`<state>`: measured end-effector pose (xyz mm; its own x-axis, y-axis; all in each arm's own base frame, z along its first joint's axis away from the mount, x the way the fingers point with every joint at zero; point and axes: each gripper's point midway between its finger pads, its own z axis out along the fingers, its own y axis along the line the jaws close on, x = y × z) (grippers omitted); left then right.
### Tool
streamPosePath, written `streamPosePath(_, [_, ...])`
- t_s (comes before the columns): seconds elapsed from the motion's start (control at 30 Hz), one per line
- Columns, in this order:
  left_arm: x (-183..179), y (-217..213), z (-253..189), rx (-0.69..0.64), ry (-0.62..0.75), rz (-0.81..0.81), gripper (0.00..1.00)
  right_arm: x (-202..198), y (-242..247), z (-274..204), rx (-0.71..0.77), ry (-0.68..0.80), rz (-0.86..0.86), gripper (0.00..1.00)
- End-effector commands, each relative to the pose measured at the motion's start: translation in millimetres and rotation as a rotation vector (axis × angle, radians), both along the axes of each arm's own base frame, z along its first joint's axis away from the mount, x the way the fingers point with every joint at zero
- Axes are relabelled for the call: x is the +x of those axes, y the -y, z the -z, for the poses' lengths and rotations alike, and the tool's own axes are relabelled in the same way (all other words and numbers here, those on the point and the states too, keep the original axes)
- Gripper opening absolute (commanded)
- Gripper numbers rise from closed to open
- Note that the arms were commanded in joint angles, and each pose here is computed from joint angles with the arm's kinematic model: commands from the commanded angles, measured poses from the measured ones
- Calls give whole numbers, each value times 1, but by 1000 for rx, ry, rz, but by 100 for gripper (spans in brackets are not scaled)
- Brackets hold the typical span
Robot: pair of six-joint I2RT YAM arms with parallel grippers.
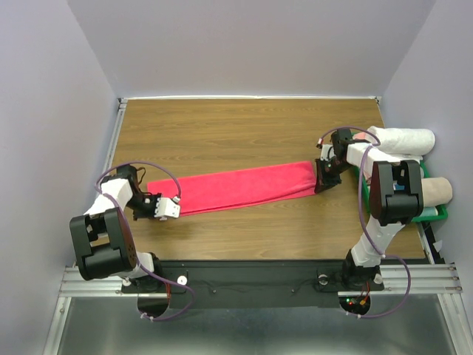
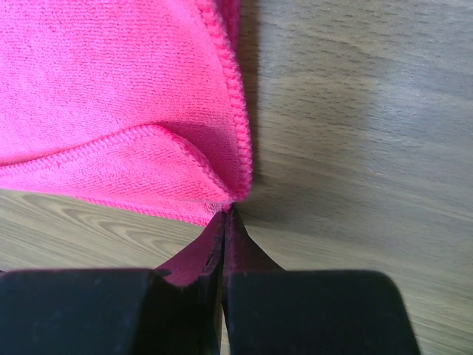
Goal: Roll the towels
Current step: Fold the towel
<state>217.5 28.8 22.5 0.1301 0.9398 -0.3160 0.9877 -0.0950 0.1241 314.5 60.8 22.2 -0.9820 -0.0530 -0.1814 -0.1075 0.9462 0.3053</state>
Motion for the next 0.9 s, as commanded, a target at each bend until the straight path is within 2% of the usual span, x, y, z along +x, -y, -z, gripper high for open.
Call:
streamPosePath(0.0, [7,-9,-10,27,18,23,0,-4,10,11,-34,-15,14,1])
streamPosePath(0.87, [8,-23,-8,67,-3,10,0,-5,13,13,-45,-17,13,1])
